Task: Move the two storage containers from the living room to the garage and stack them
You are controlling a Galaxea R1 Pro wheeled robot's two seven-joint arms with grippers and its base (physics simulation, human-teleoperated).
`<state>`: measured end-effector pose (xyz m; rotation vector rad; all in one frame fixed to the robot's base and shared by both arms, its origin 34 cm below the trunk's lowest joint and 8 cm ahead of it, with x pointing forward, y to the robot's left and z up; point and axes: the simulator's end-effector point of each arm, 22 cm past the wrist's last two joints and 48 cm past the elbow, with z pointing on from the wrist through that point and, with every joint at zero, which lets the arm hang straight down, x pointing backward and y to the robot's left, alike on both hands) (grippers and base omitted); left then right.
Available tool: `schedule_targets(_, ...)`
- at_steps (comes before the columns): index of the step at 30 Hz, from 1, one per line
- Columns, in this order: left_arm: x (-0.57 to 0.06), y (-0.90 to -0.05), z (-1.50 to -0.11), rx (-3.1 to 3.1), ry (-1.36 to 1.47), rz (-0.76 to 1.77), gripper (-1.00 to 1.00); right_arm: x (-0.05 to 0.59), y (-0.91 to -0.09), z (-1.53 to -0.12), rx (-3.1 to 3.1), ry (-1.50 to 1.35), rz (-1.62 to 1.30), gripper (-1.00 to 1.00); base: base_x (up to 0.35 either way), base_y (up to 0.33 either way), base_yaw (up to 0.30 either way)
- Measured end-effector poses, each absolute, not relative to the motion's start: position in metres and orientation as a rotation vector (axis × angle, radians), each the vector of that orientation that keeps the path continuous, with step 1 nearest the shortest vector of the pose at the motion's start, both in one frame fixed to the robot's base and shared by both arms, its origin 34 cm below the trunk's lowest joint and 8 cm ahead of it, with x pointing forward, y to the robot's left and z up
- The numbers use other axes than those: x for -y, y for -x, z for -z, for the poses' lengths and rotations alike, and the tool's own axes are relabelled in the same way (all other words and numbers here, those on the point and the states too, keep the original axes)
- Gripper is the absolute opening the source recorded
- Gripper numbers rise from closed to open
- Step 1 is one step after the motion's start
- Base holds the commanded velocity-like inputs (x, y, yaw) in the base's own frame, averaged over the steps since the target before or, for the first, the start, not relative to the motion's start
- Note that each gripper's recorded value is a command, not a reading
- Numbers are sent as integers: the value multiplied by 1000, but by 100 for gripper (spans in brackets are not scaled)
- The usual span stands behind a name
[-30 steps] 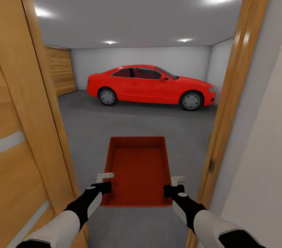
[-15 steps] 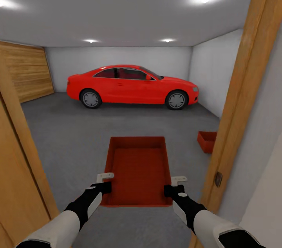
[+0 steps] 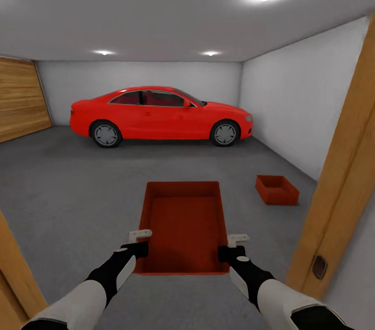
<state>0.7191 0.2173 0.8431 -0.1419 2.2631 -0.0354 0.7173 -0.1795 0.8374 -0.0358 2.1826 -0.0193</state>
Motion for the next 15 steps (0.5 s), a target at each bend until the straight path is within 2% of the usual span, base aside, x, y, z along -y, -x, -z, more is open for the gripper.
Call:
schedule_targets(4, -217, -720, -844, -2259, 144, 37, -100, 179, -718, -838, -2179, 37, 20, -100, 177, 140, -1)
schedule_targets(15, -217, -719, -843, -2265, 139, 33, -100, 180, -717, -836, -2184, 34, 18, -100, 8, 7, 0)
